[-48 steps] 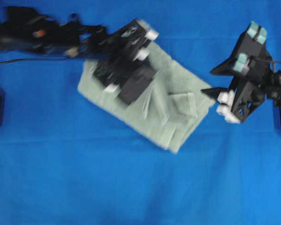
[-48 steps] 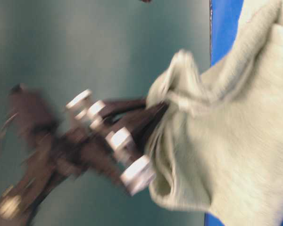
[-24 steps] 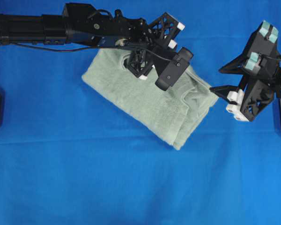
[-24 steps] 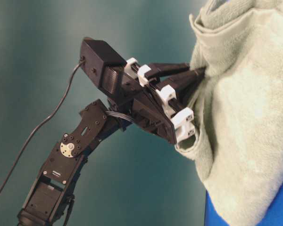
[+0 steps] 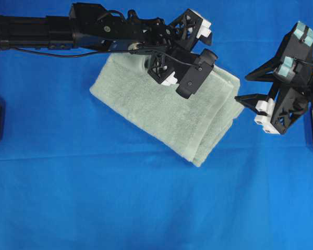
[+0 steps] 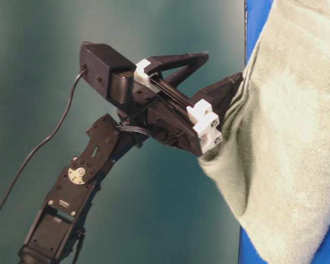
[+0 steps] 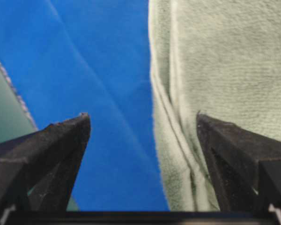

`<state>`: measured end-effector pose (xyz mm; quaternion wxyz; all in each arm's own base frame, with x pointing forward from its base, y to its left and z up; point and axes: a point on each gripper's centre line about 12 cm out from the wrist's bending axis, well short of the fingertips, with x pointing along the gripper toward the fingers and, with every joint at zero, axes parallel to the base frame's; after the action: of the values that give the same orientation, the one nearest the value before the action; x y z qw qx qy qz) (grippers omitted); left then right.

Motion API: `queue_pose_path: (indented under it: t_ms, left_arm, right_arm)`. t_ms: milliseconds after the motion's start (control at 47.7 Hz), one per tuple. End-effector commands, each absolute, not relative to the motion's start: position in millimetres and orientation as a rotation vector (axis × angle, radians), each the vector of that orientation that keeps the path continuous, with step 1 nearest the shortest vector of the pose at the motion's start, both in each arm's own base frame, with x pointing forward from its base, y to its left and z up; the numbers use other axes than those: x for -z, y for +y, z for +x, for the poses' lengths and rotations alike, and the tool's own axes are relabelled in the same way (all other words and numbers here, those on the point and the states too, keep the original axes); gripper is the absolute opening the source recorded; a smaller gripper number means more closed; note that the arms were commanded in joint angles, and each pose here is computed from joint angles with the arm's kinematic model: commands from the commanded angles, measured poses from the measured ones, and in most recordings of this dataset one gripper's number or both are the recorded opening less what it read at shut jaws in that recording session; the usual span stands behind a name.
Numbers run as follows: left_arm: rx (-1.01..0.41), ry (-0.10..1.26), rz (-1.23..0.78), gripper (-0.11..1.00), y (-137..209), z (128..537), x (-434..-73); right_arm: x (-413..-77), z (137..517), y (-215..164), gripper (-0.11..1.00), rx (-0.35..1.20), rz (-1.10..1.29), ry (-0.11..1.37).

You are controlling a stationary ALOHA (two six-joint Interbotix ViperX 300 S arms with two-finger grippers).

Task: Fold a bath towel.

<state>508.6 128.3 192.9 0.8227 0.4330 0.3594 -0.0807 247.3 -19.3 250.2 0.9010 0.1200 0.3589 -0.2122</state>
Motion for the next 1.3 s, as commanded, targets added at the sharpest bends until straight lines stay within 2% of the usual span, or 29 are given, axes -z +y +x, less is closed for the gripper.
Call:
queue_pose_path:
  t_ms: [0,294,504,923,1112,1280]
  left_arm:
    - [0.114,0.671,0.95,0.83,127,505,-243]
    - [0.042,0.622,0.937,0.82,129,456,-296]
    - [0.011,0.549,0.868,0.81,100,398,-328]
    - [0.013,0.323,0.349,0.81,15,310,-333]
    - [0.015,0.268,0.185,0.81,4,274,-336]
    - [0.003,0.213,0.12,0.81,3,240,-335]
  right_arm:
    - [-257,248,-18,0.65,0.428,0.248,0.719]
    - [-264,243,-19,0.65,0.421,0.254,0.688]
    - [-268,242,-20,0.65,0.414,0.238,0.665]
    - [-291,244,-20,0.65,0.338,0.132,0.511]
    - [-305,236,-17,0.65,0.286,0.095,0.413]
    - [-312,224,-16,0.64,0.253,0.078,0.343]
